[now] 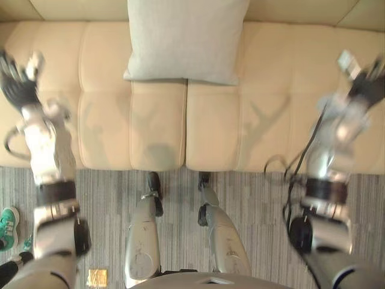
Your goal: Pick up cushions and gather them together orderly.
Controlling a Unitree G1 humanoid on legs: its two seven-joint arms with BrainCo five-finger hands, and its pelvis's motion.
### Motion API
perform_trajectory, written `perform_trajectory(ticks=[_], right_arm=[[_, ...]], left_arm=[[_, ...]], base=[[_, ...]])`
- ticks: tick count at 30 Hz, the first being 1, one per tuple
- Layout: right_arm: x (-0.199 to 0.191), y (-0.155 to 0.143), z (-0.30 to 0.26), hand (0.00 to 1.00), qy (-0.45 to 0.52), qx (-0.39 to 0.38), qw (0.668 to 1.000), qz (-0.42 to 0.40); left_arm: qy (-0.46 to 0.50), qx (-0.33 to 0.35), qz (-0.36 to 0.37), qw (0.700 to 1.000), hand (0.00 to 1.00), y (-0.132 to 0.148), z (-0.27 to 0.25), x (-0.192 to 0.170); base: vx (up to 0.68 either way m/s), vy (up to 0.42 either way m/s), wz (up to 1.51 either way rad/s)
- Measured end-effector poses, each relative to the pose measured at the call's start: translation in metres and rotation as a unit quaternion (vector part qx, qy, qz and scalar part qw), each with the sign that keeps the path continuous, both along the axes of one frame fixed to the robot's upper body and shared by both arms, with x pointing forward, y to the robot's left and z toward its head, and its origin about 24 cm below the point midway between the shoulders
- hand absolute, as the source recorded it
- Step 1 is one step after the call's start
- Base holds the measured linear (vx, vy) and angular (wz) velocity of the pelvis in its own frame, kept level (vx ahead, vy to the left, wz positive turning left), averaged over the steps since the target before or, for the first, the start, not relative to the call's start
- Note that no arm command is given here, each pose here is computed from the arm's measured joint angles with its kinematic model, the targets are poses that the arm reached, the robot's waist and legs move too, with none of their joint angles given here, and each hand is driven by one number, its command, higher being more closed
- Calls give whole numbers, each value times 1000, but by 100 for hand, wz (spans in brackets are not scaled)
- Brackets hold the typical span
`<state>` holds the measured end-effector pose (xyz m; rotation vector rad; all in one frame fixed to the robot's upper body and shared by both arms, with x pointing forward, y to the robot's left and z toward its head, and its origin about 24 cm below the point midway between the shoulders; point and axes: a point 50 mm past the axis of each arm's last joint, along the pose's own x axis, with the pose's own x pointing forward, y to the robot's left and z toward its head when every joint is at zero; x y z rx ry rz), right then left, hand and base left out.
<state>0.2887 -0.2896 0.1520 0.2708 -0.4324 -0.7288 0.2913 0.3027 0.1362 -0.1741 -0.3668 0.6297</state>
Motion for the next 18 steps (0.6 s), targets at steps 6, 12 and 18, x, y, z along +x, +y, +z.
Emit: perform_trajectory(ticks=[6, 12, 18], right_arm=[[-64, 6, -142, 0, 275, 4, 961, 28], [-133, 45, -243, 0, 497, 34, 859, 117], [-174, 61, -286, 0, 615, 45, 770, 162]], left_arm=[[299, -71, -24, 951, 0, -23, -166, -81], [554, -159, -49, 815, 0, -68, -273, -195], [608, -166, -60, 774, 0, -81, -289, -218]], base=[[27, -10, -4], [46, 15, -22], [14, 16, -7]])
